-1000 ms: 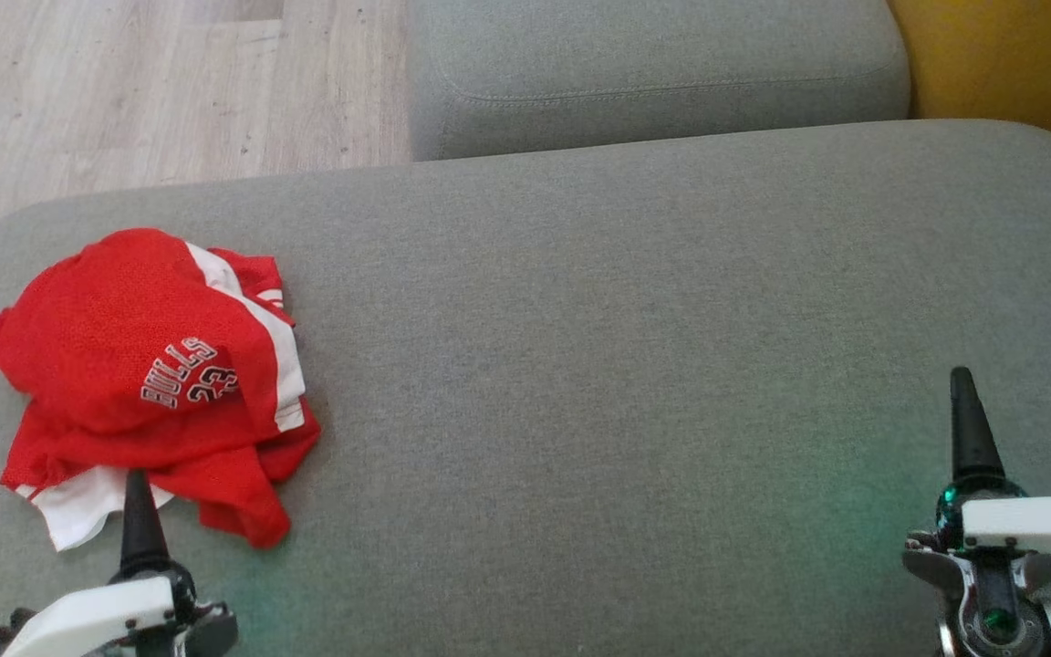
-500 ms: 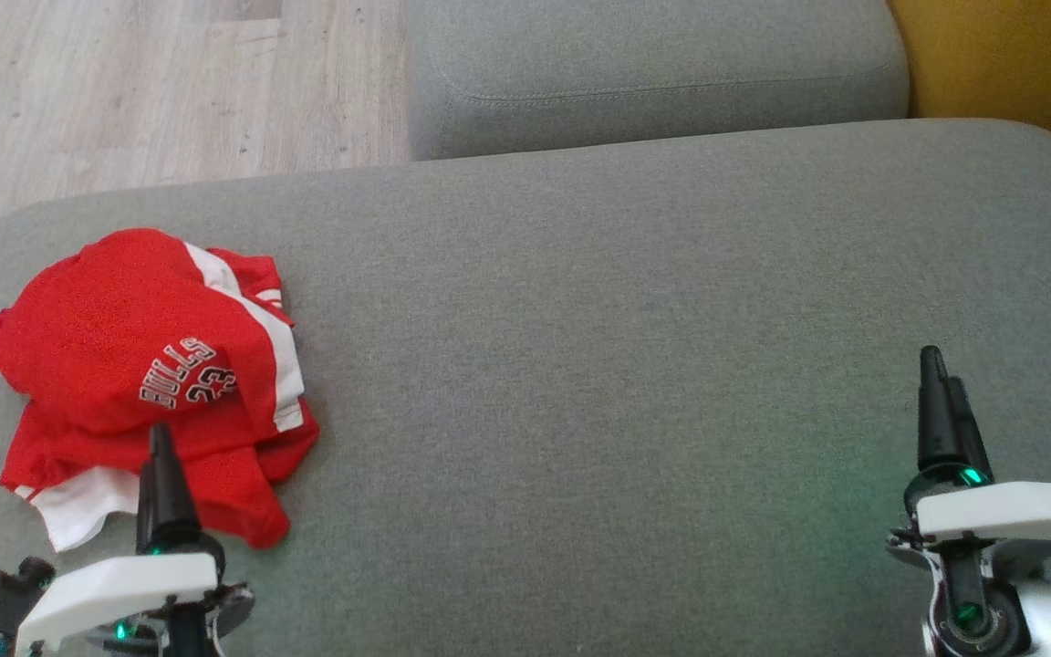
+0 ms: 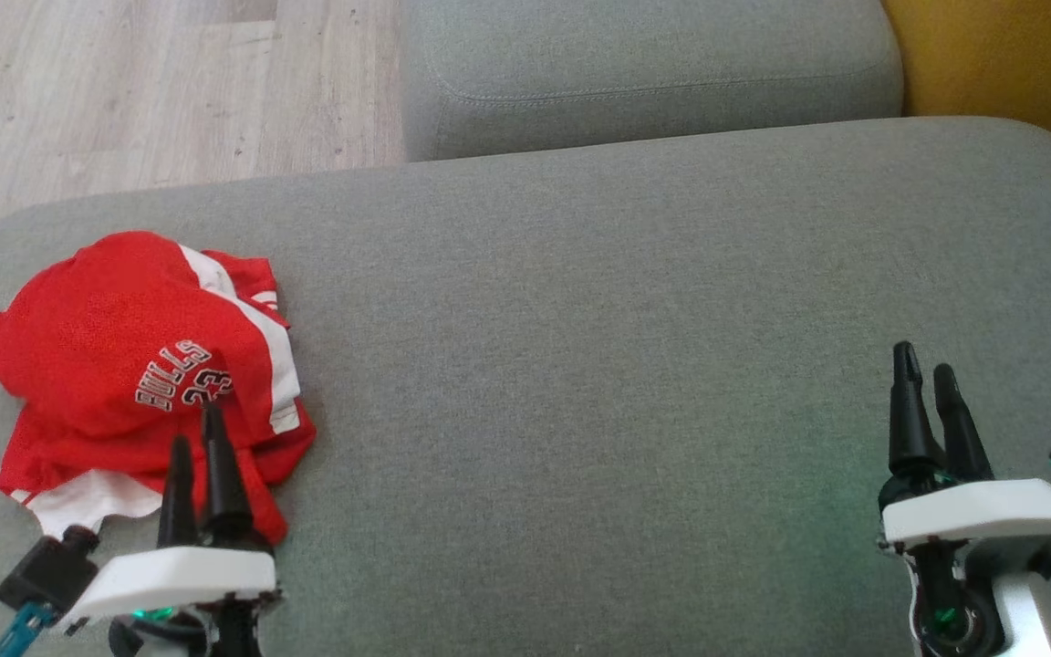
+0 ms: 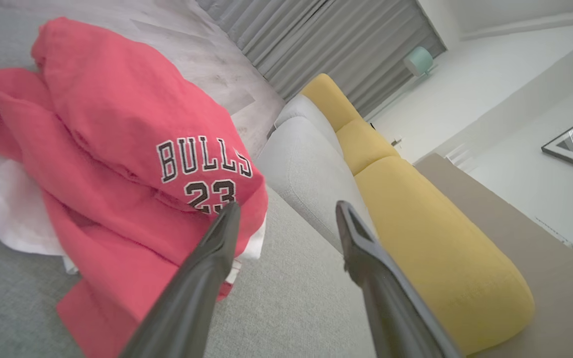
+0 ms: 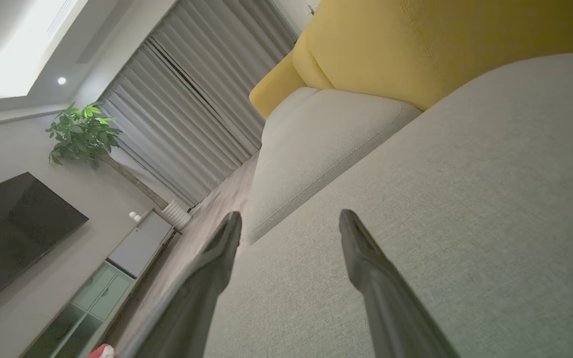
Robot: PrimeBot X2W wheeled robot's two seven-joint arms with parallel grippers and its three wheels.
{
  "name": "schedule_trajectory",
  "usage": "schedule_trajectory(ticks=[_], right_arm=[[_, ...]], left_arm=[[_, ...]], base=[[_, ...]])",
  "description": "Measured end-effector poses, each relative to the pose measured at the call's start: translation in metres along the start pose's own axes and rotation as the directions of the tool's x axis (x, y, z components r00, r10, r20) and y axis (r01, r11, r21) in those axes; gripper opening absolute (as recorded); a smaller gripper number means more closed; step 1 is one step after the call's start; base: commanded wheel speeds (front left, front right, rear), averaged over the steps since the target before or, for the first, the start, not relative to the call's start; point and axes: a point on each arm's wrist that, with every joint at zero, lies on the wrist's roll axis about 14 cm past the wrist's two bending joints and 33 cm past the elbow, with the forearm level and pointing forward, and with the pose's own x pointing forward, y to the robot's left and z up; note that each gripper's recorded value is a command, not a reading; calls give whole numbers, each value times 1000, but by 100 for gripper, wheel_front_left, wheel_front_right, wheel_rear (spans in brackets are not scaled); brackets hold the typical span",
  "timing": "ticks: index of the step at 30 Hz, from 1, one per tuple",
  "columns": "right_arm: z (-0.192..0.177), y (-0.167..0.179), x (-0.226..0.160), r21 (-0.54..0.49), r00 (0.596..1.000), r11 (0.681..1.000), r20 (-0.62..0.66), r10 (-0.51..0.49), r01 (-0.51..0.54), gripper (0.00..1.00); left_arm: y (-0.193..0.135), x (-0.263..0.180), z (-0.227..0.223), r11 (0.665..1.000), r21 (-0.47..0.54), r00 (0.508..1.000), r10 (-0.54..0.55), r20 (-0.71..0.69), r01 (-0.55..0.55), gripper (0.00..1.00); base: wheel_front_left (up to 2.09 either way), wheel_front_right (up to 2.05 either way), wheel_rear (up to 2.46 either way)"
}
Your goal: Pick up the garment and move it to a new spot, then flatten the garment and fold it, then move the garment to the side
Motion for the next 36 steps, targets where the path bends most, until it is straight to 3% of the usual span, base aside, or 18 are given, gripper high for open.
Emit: schedule_trajectory(ticks=[17,27,36], right_arm=[[-6,10,0,-242,999,969,-13,43,-45,100],[-10,18,-1,-393,997,916,-22,80,-82,100],[-7,28,-2,-508,993,854,-12,122,-111,100]], left_arm=[[-19,0,-16,956,286,997,-63,-38,71,100],[-36,1,-16,900,417,992,-125,-28,126,100],[-45,-2,-34,824,531,980,-175,-90,196,100]], base=[[0,0,0],[0,0,0],[0,0,0]])
